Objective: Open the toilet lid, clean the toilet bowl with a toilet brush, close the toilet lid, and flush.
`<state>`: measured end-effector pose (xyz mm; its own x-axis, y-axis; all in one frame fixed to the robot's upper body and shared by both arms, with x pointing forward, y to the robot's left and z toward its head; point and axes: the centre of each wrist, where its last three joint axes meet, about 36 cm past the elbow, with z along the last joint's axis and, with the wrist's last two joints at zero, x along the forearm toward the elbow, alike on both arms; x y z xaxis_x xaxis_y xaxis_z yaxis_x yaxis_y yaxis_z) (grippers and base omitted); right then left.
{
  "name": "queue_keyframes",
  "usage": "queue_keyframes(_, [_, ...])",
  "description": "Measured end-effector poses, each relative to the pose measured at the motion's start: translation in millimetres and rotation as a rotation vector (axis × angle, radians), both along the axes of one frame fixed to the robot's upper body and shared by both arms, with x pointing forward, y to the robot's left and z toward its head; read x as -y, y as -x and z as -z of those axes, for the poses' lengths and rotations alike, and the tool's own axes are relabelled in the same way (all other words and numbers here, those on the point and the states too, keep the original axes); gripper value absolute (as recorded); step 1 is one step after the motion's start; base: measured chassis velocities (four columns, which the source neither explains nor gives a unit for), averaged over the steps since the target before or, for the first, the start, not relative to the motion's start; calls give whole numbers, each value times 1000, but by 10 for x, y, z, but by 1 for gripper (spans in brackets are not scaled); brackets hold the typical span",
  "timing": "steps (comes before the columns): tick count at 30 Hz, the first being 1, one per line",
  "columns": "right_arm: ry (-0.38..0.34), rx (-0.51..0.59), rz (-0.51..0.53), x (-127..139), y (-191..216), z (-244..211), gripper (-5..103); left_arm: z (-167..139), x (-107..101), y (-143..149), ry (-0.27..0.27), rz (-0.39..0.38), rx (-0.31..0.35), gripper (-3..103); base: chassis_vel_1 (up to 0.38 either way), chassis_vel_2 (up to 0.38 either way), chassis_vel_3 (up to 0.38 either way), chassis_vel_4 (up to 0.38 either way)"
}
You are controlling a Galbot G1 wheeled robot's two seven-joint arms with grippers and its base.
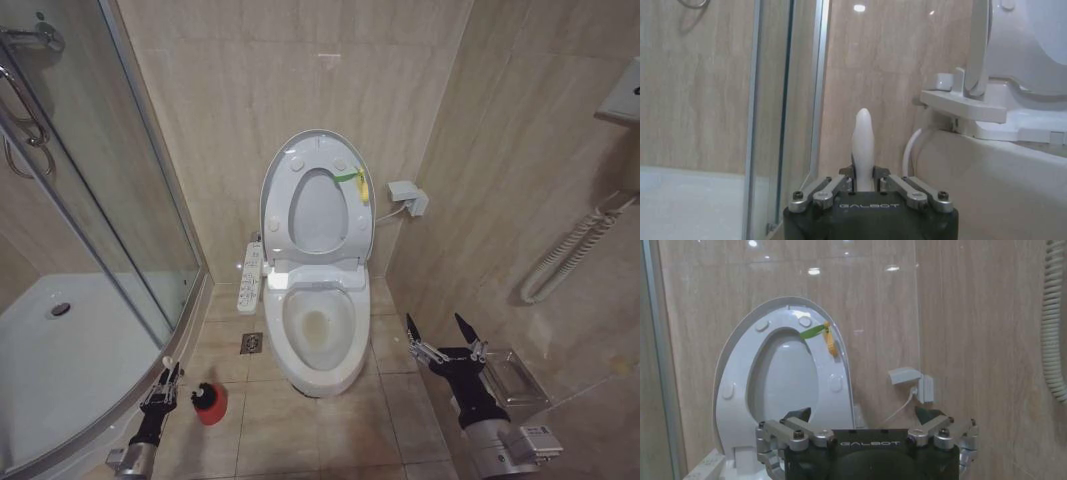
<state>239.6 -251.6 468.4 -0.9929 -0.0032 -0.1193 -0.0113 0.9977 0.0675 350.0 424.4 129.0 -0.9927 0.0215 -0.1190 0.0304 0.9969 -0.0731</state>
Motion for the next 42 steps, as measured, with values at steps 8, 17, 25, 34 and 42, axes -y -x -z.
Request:
queue_keyframes(8, [0,0,0,0,0,0,100,39,-5,-51,-17,37,-20,19,0,0,0,0])
queue_keyframes(17, [0,0,0,0,0,0,100,135,7,90,-72,87,-77,19,0,0,0,0])
queue_keyframes(25, [0,0,0,0,0,0,100,241,78,264,-76,91,-119,19,0,0,0,0])
queue_keyframes(34, [0,0,0,0,0,0,100,320,146,319,-61,76,-141,19,0,0,0,0])
queue_keyframes(42, [0,0,0,0,0,0,100,314,238,320,-53,70,-135,19,0,0,0,0])
